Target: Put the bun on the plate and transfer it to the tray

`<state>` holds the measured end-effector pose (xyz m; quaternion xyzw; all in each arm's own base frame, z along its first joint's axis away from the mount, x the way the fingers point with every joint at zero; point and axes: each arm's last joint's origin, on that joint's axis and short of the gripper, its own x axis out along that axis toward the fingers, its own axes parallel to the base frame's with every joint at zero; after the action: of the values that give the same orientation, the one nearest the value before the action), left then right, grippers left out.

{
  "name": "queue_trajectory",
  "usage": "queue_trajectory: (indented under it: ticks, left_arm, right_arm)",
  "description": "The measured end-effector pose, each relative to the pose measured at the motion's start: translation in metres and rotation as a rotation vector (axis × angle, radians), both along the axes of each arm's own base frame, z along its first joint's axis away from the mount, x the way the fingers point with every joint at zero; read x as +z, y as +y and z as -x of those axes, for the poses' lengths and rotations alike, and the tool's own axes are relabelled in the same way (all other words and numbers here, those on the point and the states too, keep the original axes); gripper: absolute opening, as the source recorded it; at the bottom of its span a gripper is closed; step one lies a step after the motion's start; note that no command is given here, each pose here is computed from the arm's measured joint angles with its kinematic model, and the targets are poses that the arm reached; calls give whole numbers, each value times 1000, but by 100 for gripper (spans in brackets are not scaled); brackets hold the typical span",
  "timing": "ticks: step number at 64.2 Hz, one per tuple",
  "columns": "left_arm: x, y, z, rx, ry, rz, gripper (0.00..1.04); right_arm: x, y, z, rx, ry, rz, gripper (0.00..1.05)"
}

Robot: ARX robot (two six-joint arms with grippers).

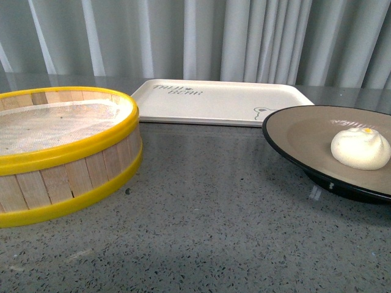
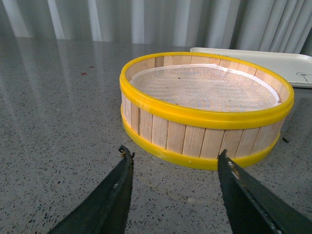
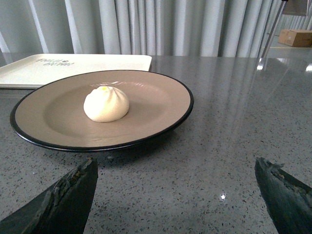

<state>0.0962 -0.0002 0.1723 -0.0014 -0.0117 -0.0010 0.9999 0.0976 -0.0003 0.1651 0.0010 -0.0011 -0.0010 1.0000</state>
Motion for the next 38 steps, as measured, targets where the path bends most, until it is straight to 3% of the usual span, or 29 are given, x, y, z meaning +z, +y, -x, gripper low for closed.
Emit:
queue_trajectory:
  ticks: [7,12,16,21,25,29,38]
  left_arm:
    - [0,0,0,0,0,0,80]
    - [0,0,0,0,0,0,99]
    - [0,0,0,0,0,0,98]
    - [0,0,0,0,0,0,98]
    - [0,0,0,0,0,0,98]
    - [0,0,0,0,0,0,98]
    - [0,0,0,0,0,0,98]
  right_arm:
    - [0,0,0,0,0,0,96]
    - [8,0,-3,24,-39,256,96]
    - [28,-4,-9,13,-85,432,96]
    - [58,-14,-23,-16,-120,466,96]
    - [81,-25,-39,-16,-106,384,96]
    - [95,-40,-56,-17,-30,217,96]
    - [100,-67,-81,23,202,-369,96]
